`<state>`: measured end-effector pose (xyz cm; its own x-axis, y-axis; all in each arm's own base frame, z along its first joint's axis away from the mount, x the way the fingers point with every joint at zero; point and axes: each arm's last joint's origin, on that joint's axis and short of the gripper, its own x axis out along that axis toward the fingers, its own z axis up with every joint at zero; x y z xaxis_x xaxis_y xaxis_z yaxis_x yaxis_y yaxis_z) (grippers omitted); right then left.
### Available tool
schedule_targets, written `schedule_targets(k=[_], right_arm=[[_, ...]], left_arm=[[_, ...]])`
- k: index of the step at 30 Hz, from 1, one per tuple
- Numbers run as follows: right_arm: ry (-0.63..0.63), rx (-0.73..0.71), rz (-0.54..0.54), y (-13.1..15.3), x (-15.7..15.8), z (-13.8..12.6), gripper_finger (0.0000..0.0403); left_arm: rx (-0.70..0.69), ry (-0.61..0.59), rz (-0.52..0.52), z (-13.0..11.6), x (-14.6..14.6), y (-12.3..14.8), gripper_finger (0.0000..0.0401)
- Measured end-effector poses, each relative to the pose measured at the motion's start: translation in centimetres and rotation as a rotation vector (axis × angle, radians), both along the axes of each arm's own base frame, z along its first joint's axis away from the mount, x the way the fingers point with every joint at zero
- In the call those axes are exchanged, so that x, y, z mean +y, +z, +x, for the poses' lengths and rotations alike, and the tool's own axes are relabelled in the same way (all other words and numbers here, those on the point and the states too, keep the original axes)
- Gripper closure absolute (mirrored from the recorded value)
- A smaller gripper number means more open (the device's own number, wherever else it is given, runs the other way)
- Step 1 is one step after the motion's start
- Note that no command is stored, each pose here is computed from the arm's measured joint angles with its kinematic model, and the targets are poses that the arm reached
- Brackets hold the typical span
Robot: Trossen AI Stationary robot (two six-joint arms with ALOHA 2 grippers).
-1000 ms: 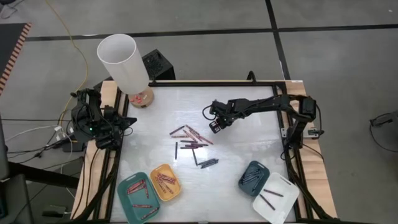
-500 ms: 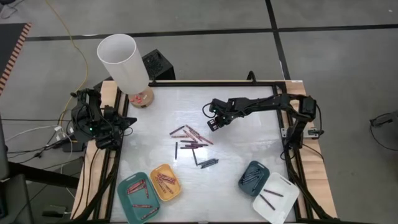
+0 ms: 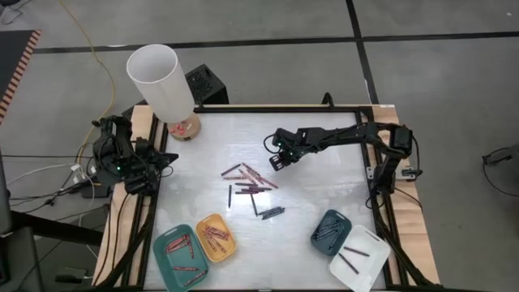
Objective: Sort crayons
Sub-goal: Put the red crayon into the blue bin
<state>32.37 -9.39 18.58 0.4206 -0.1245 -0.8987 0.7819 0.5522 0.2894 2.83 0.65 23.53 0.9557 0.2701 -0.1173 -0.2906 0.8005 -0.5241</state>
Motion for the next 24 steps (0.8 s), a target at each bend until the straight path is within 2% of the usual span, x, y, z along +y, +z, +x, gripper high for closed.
schedule_targets(k=[10, 16, 20, 24], right_arm=[[0.01, -0.015, 0.065, 0.0, -0.2, -0.1, 0.031], [-0.042, 0.046, 0.082, -0.3, -1.0, -0.9, 0.0255], [-0.111, 0.035, 0.094, -0.2, -1.3, -1.0, 0.0207], [-0.172, 0.028, 0.083, -0.2, -1.4, -0.9, 0.0176]], left_arm=[[0.0, 0.0, 0.0, 0.0, 0.0, 0.0, 0.0401], [0.0, -0.001, 0.0, 0.0, 0.0, 0.0, 0.0401], [0.0, 0.0, 0.001, 0.0, 0.0, 0.0, 0.0401], [0.0, -0.001, 0.0, 0.0, 0.0, 0.0, 0.0401]])
